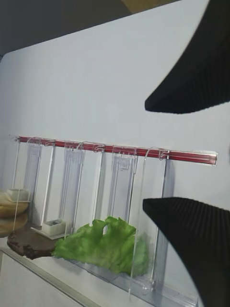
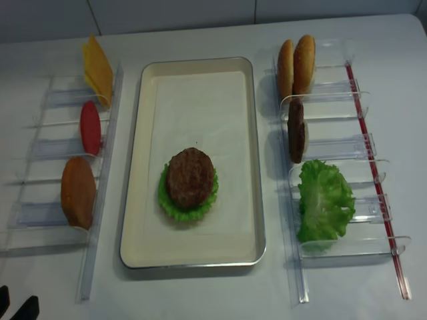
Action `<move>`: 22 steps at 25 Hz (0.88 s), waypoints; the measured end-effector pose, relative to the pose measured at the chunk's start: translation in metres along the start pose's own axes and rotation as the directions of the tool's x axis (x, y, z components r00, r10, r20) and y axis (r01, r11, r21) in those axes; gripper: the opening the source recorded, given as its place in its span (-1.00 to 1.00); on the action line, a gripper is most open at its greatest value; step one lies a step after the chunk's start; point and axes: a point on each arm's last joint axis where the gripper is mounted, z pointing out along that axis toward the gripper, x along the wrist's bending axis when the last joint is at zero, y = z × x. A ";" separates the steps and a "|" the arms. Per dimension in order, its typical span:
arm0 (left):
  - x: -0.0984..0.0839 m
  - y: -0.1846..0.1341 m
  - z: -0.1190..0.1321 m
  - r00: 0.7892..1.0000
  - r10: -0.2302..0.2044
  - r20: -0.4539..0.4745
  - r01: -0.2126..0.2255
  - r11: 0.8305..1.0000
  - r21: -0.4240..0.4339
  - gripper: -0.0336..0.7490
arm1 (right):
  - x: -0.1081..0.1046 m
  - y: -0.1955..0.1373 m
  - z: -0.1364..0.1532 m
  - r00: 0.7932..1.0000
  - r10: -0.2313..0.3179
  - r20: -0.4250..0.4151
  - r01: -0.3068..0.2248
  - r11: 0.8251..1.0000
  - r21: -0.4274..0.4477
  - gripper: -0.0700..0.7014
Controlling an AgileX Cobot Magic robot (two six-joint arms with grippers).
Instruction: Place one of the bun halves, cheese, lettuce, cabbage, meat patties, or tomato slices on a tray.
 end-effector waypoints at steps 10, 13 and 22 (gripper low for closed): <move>0.000 0.000 0.000 1.000 0.000 0.000 0.000 1.000 0.000 -0.16 | 0.000 0.000 0.000 1.000 0.001 -0.002 -0.001 1.000 0.000 0.26; 0.000 0.000 0.000 1.000 0.000 0.000 0.000 1.000 0.000 -0.16 | 0.000 0.000 0.000 1.000 0.001 -0.003 -0.001 1.000 0.000 0.26; 0.000 0.000 0.000 1.000 0.000 0.000 0.000 1.000 0.000 -0.16 | 0.000 0.000 0.000 1.000 0.001 -0.003 -0.001 1.000 0.000 0.26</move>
